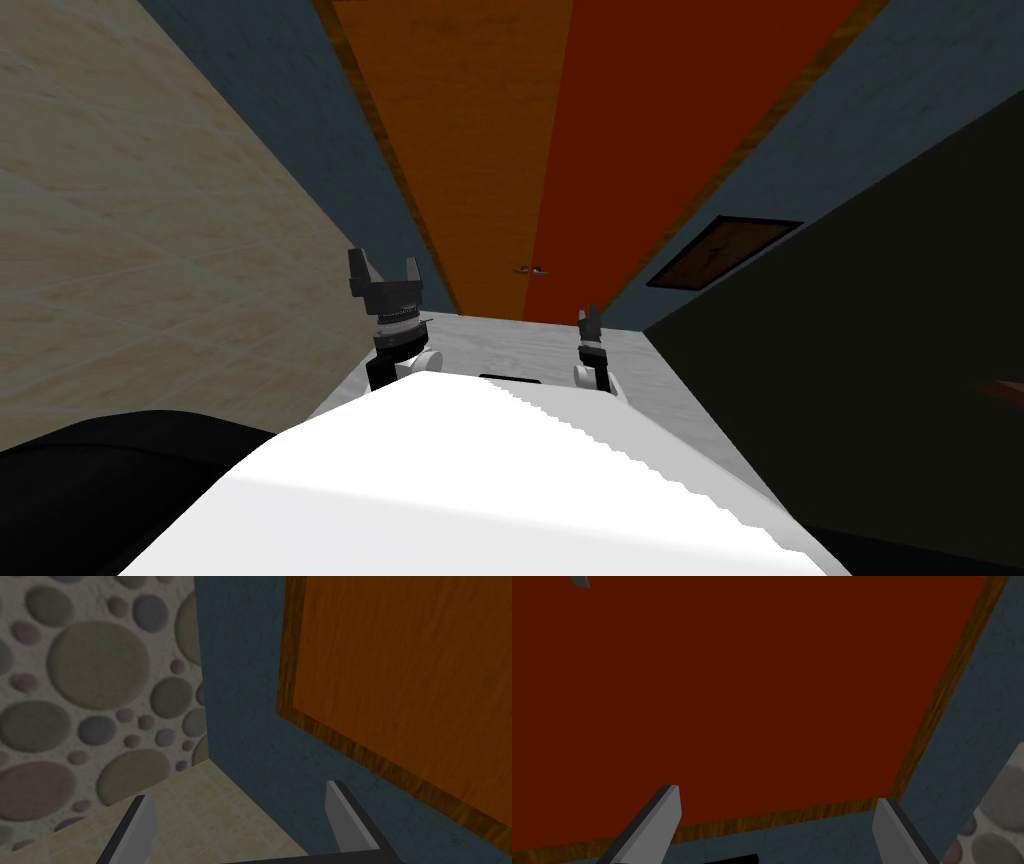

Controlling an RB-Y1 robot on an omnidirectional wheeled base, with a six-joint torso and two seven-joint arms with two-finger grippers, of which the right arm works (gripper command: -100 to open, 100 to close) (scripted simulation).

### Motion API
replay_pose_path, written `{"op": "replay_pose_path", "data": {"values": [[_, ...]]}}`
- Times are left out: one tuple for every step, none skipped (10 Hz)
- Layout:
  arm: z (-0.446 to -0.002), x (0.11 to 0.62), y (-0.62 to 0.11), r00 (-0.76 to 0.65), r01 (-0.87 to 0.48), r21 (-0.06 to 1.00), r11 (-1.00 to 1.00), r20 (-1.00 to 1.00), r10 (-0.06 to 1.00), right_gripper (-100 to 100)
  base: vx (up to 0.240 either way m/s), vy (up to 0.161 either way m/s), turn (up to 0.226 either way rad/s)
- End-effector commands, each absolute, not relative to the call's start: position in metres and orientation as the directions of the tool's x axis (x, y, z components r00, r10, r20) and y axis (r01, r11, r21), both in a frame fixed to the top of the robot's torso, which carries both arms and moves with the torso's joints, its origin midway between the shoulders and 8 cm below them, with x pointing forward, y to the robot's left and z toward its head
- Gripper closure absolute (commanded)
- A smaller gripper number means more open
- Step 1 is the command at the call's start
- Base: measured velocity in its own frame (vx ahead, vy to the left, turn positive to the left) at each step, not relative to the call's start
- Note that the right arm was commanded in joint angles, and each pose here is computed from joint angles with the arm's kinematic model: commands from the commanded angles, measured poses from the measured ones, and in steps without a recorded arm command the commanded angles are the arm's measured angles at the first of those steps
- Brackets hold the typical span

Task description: Pull the door open

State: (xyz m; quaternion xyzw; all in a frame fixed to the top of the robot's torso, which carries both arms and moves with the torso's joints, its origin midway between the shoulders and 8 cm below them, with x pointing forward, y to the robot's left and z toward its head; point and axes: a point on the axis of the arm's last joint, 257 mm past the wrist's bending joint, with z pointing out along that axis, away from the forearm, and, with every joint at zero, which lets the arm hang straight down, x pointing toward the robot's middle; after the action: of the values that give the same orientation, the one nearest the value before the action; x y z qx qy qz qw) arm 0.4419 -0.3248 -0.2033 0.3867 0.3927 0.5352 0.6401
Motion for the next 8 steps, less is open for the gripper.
{"op": "replay_pose_path", "data": {"values": [[-0.216, 0.445, -0.331, 0.122, -0.358, 0.926, 0.122, -0.083, 0.989, -100, 0.096, 0.042, 0.097], [-0.223, 0.447, -0.334, 0.124, -0.346, 0.931, 0.118, -0.079, 0.989, -100, 0.111, 0.025, 0.088], [-0.231, 0.448, -0.336, 0.126, -0.33, 0.937, 0.114, -0.075, 0.989, -100, 0.11, 0.025, 0.084], [-0.239, 0.45, -0.339, 0.129, -0.316, 0.942, 0.109, -0.072, 0.989, -100, 0.113, 0.025, 0.082], [-0.247, 0.451, -0.342, 0.132, -0.302, 0.948, 0.105, -0.068, 0.989, -100, 0.123, 0.032, 0.087], [-0.254, 0.452, -0.344, 0.135, -0.288, 0.952, 0.101, -0.064, 0.989, -100, 0.119, 0.017, 0.069], [-0.261, 0.453, -0.347, 0.138, -0.273, 0.957, 0.097, -0.061, 0.989, -100, 0.098, 0.014, 0.094], [-0.268, 0.453, -0.35, 0.141, -0.26, 0.961, 0.093, -0.057, 0.988, -100, 0.106, 0.027, 0.091]]}}
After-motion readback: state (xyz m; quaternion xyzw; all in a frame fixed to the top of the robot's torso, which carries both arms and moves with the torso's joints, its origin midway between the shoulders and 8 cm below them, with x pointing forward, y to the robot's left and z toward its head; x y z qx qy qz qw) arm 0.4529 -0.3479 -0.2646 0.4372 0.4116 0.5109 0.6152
